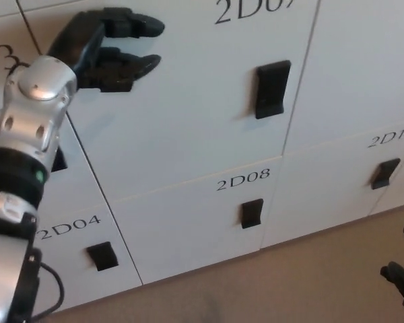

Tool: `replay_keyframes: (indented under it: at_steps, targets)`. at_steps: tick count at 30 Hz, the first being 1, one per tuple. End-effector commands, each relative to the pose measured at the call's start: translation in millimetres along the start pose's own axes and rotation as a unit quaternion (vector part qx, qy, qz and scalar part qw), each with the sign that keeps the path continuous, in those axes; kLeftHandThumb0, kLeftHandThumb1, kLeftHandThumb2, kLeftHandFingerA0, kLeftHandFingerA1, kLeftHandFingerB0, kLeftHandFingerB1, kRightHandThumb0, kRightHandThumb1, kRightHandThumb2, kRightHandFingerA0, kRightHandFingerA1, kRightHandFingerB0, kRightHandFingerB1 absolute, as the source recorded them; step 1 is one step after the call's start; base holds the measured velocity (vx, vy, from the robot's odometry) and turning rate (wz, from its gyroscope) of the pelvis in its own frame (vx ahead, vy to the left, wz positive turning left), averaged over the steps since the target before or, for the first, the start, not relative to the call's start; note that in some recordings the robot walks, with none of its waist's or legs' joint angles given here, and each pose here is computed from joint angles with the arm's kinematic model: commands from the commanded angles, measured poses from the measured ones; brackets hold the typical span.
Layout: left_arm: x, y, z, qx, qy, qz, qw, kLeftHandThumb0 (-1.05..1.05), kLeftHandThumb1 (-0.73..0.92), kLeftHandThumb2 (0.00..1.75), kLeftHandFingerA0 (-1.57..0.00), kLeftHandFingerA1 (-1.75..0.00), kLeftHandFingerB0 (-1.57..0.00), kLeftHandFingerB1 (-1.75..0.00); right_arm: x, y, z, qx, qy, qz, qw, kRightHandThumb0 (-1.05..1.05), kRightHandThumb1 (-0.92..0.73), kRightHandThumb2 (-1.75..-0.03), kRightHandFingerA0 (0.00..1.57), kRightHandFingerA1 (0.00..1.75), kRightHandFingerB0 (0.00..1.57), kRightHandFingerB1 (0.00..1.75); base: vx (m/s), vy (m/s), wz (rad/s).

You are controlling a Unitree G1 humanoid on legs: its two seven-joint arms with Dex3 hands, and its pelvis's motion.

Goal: The robot walks towards an open cabinet and lifts its left hand to push the door towards the right to close it.

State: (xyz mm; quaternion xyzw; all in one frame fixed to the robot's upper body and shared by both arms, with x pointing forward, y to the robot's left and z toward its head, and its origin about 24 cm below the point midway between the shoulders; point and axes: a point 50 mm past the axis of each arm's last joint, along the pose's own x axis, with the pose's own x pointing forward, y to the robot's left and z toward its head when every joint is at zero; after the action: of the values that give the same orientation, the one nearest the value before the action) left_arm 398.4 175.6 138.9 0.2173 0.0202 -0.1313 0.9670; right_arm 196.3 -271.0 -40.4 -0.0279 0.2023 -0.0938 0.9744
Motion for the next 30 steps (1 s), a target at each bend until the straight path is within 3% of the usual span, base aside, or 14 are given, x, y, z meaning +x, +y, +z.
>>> replay_keyframes:
  at_steps: [1, 2, 3, 4, 10, 15, 19, 22, 28, 30]
  targets:
    - [-81.7, -55.7, 44.7, 0.102, -0.191, -0.166, 0.962, -0.46, 0.63, 0.59, -0.64, -0.41, -0.55, -0.39, 2.2, -11.0, 12.1, -0.015, -0.009, -0.006, 1.0, -0.21, -0.56, -0.56, 0.75, 0.55, 0.36, 0.36, 0.0, 0.0, 0.0]
    - [-81.7, -55.7, 44.7, 0.102, -0.191, -0.166, 0.962, -0.46, 0.63, 0.59, -0.64, -0.41, -0.55, -0.39, 2.2, -11.0, 12.1, -0.015, -0.009, -0.006, 1.0, -0.21, -0.56, -0.56, 0.75, 0.55, 0.36, 0.36, 0.0, 0.0, 0.0]
    - [-119.9, -87.8, 52.0, 0.098, -0.235, -0.25, 0.934, -0.44, 0.51, 0.91, -0.63, -0.63, -0.44, -0.53, 6.8, -11.1, 20.1, -0.019, -0.019, -0.007, 1.0, -0.21, -0.55, -0.56, 0.75, 0.57, 0.36, 0.37, 0.08, 0.03, 0.0]
    - [-149.6, -112.1, 45.0, 0.089, -0.24, -0.315, 0.914, -0.5, 0.58, 0.63, -0.69, -0.46, -0.57, -0.42, 8.9, -10.5, 24.7, -0.019, -0.025, -0.008, 0.999, -0.19, -0.57, -0.56, 0.75, 0.56, 0.37, 0.37, 0.0, 0.0, 0.0]
    - [-217.0, -157.0, 12.6, 0.049, -0.215, -0.44, 0.87, -0.47, 0.67, 0.61, -0.68, -0.44, -0.58, -0.4, 13.6, -8.3, 34.4, -0.014, -0.041, -0.008, 0.999, -0.21, -0.57, -0.56, 0.73, 0.54, 0.37, 0.37, 0.07, 0.032, 0.02]
    - [-237.9, -159.4, -30.3, 0.036, -0.134, -0.464, 0.875, -0.5, 0.66, 0.61, -0.7, -0.43, -0.59, -0.39, 18.2, -8.0, 44.5, -0.009, -0.054, -0.011, 0.998, -0.19, -0.57, -0.56, 0.75, 0.55, 0.36, 0.37, 0.0, 0.0, 0.0]
    - [-243.2, -140.4, -66.5, 0.04, -0.054, -0.436, 0.897, -0.48, 0.65, 0.6, -0.69, -0.43, -0.58, -0.39, 23.7, -8.4, 53.2, -0.007, -0.063, -0.014, 0.998, -0.21, -0.57, -0.56, 0.73, 0.54, 0.35, 0.36, 0.0, 0.0, 0.0]
    - [-242.4, -117.8, -92.3, 0.032, 0.001, -0.372, 0.928, -0.48, 0.67, 0.61, -0.68, -0.44, -0.58, -0.4, 26.3, -8.7, 57.2, -0.004, -0.07, -0.011, 0.997, -0.2, -0.56, -0.56, 0.74, 0.55, 0.35, 0.37, 0.0, 0.0, 0.0]
    - [-240.8, -71.4, -123.4, 0.008, 0.057, -0.221, 0.974, -0.46, 0.69, 0.61, -0.7, -0.44, -0.59, -0.41, 27.5, -9.3, 58.0, -0.004, -0.072, -0.011, 0.997, -0.2, -0.57, -0.56, 0.73, 0.53, 0.34, 0.36, 0.0, 0.0, 0.0]
    - [-240.9, -46.3, -130.3, 0.014, 0.07, -0.138, 0.988, -0.53, 0.62, 0.66, -0.69, -0.47, -0.57, -0.43, 28.2, -9.7, 57.6, -0.004, -0.071, -0.014, 0.997, -0.19, -0.59, -0.59, 0.75, 0.55, 0.34, 0.37, 0.0, 0.0, 0.0]
